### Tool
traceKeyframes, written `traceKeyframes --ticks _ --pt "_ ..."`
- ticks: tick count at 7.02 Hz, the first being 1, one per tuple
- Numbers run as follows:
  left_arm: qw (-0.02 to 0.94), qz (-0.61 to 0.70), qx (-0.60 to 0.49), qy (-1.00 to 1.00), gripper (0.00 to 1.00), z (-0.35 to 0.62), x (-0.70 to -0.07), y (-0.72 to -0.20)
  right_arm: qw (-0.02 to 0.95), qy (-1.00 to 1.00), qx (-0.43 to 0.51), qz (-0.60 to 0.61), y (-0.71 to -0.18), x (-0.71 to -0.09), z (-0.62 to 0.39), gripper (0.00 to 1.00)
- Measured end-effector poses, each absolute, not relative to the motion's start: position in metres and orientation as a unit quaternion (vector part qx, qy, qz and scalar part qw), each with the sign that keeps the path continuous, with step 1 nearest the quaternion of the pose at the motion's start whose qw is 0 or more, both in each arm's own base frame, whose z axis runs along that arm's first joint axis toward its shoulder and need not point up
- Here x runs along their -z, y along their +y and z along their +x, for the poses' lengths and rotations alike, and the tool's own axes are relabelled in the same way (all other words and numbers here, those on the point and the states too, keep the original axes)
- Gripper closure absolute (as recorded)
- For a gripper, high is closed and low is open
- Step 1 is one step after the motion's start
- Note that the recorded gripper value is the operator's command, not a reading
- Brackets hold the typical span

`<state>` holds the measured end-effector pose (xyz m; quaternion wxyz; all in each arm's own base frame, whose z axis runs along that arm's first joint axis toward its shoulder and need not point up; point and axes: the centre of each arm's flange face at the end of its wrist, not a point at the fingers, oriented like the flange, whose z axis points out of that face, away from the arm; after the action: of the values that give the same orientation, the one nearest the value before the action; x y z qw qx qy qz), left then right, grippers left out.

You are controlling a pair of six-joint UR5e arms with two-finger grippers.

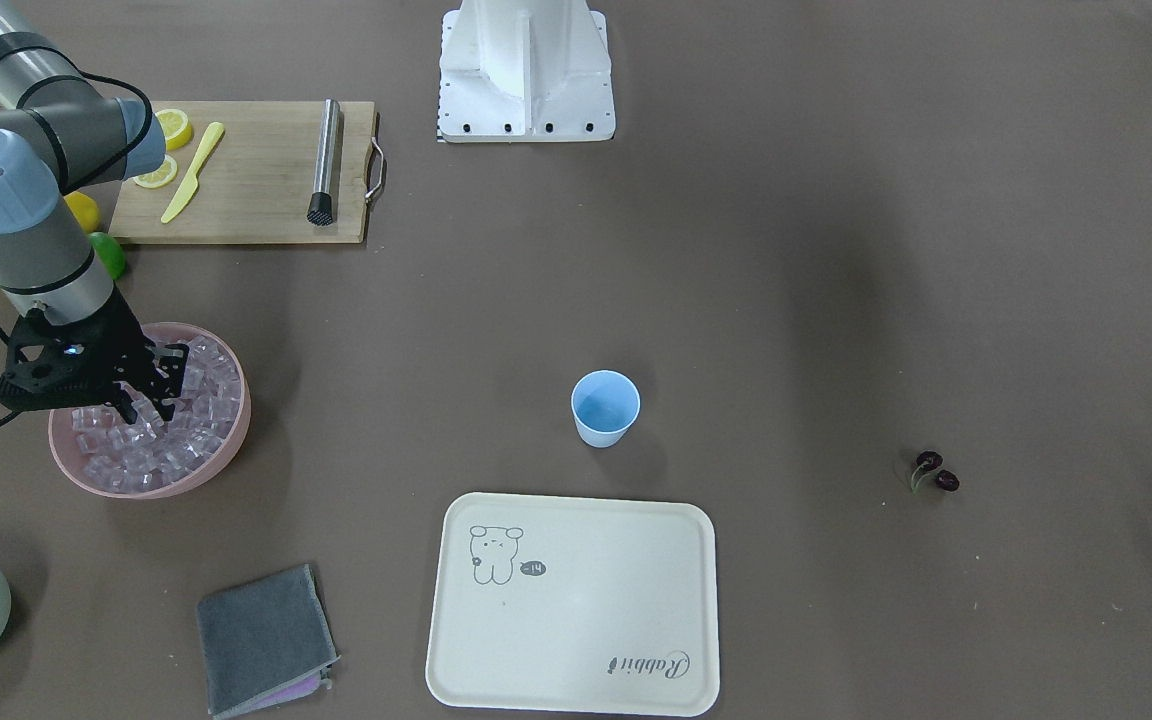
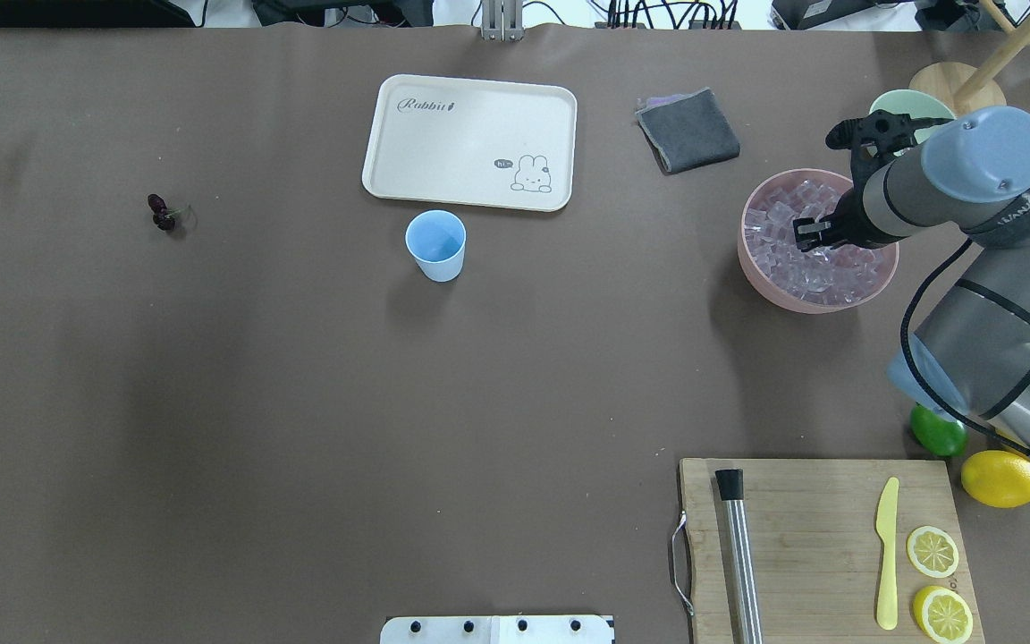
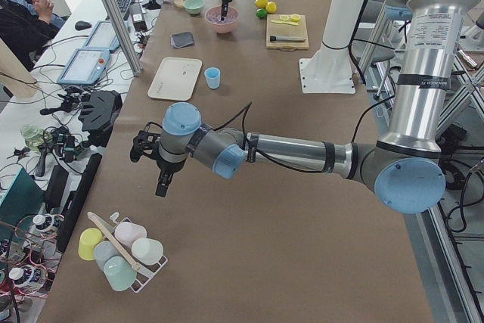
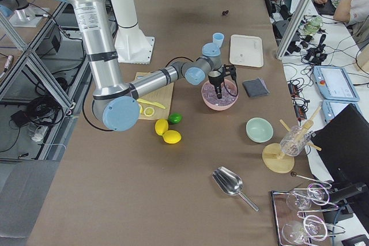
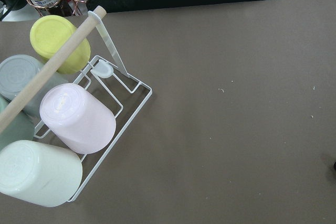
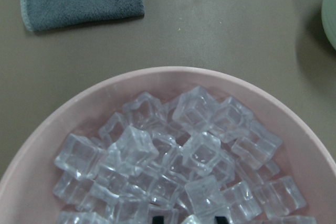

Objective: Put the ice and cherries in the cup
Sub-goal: 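Carry the ice cube with the right gripper to the blue cup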

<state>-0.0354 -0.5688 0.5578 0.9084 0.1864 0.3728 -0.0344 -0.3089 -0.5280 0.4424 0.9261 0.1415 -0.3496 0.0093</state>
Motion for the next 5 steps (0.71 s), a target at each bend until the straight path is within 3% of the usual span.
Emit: traceKeyframes --ticks 5 --pt "0.906 0.191 0.036 0.375 0.02 -0.035 -0.550 -0.569 0.893 -0.392 -0.026 0.220 -0.559 -0.332 -0.285 1.00"
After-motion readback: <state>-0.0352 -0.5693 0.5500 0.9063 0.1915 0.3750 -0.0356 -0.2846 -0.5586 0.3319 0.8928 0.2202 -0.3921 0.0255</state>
